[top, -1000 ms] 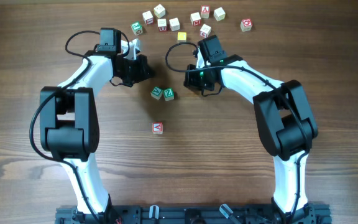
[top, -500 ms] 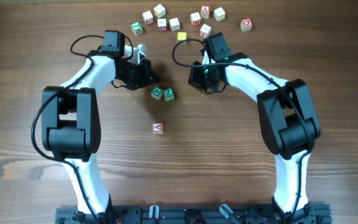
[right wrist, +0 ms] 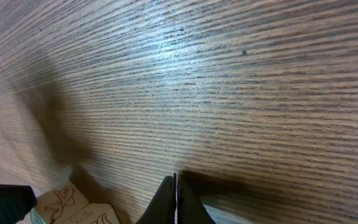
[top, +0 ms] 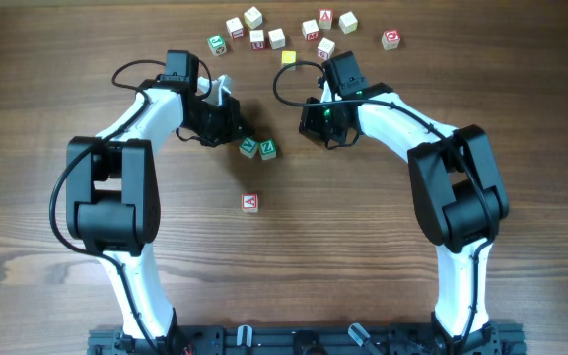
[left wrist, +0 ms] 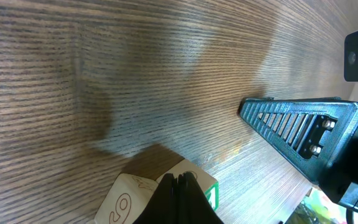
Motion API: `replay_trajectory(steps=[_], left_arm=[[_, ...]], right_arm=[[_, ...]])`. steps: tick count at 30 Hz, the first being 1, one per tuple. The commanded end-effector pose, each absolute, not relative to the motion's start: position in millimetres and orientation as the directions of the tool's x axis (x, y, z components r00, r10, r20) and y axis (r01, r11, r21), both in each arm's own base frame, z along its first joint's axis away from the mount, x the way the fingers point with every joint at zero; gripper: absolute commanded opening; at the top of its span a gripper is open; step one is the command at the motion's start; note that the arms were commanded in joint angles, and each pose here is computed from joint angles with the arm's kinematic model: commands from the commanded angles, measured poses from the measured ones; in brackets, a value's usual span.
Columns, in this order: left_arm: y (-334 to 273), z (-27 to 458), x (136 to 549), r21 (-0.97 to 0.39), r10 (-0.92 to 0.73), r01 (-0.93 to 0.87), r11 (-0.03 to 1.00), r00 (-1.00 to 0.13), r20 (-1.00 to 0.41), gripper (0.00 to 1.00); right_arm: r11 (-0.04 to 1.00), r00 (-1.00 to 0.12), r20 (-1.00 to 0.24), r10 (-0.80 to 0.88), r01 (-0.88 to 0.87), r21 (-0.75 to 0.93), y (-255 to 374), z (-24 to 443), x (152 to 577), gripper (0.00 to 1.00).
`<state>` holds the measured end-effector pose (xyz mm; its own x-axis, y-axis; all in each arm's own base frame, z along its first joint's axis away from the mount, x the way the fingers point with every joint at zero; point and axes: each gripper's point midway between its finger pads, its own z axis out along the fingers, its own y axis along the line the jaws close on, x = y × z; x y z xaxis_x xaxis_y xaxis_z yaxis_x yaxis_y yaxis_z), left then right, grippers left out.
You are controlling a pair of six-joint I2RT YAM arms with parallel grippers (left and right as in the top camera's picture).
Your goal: Form a circle
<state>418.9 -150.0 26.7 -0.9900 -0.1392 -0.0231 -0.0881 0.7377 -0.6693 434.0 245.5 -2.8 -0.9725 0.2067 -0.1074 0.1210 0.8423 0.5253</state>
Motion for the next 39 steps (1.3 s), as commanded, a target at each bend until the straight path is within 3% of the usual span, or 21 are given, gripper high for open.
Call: replay_trajectory(steps=[1,15,22,27,32,39], left_arm=[[-151.4,22.9,420.6,-0.668,-0.121,-0.071,0.741,-0.992,-0.029,0.04],[-147.8,19.4,418.0,-0.647,-0.126,-0.085,0.758,-0.992,-0.017,0.04],[-146.3,31.9,444.0,-0.662,-0.149,-0.039,0.749,-0.983,-0.110,0.04],[-117.5,48.1,470.8,-0.642,-0.244,-0.098,0.760,-0.959,-0.143,0.04],[-81.4,38.5,462.7,-0.596,-0.313,-0.205,0.776,-0.946,-0.082,0.04],[-56.7,26.6,450.0,-0.508,-0.353,-0.286,0.813,-0.935,-0.038,0.04]], right_arm=[[0.875,-0.965,-0.105,0.241,0.169,0.453,228.8,-19.1,432.7,0.05],[0.875,-0.965,-0.106,0.241,0.169,0.453,229.0,-19.0,432.7,0.05],[0.876,-0.965,-0.106,0.239,0.167,0.453,229.1,-19.0,432.7,0.05],[0.815,-0.984,-0.175,0.006,-0.096,0.571,257.5,-3.6,426.0,0.04],[0.708,-0.963,-0.233,-0.139,-0.261,0.656,277.5,11.3,414.0,0.05],[0.685,-0.949,-0.254,-0.185,-0.310,0.659,290.2,13.3,406.4,0.05]])
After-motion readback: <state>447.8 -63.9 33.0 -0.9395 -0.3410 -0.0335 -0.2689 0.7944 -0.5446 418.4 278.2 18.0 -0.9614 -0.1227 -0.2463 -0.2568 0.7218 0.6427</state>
